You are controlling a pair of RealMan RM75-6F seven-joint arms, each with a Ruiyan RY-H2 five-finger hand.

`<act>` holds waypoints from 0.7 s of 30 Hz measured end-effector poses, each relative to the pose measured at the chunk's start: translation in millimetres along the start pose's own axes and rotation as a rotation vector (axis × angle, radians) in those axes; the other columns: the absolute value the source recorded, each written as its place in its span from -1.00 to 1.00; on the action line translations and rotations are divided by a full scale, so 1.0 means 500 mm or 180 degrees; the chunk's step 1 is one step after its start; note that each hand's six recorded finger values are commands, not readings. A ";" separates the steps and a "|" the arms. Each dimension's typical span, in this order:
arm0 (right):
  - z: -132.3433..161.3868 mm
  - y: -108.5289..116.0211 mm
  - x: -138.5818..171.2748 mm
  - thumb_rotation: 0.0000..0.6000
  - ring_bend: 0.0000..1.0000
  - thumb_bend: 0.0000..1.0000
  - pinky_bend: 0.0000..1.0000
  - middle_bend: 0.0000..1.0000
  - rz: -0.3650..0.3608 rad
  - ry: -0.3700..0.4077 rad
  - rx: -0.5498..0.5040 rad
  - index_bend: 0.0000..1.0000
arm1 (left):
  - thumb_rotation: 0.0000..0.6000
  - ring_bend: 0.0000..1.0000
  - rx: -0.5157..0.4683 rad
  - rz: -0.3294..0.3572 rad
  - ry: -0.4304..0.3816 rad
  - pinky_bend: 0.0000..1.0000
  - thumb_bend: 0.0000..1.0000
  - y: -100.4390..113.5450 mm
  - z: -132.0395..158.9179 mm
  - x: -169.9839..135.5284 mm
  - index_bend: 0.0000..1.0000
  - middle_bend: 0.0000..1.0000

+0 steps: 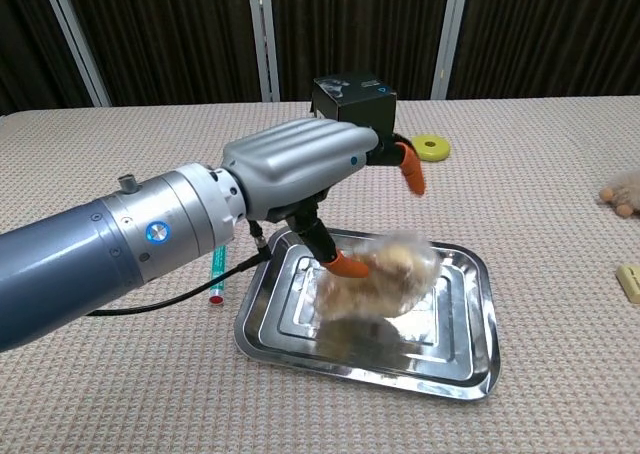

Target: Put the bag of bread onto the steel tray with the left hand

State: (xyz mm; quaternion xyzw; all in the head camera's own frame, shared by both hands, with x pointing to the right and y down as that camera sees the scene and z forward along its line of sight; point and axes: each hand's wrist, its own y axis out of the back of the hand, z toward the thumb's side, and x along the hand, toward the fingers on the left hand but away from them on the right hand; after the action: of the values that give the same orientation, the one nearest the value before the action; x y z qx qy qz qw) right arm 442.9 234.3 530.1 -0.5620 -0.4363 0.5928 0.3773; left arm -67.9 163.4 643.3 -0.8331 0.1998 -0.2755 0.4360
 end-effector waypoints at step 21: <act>0.005 -0.012 -0.018 1.00 -0.90 -0.96 -0.69 -0.64 0.0030 0.0068 -0.0048 -0.64 | 1.00 -1.00 0.0091 0.0548 0.1232 -1.00 -0.91 0.153 -0.219 -0.259 -0.73 -0.97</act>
State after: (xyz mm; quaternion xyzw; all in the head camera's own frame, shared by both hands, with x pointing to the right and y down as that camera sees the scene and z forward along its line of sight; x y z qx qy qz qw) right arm 441.1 227.9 538.9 -0.5732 -0.4340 0.5852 0.3749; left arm -243.8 128.5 593.7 -0.7383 0.3463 -0.3949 0.4232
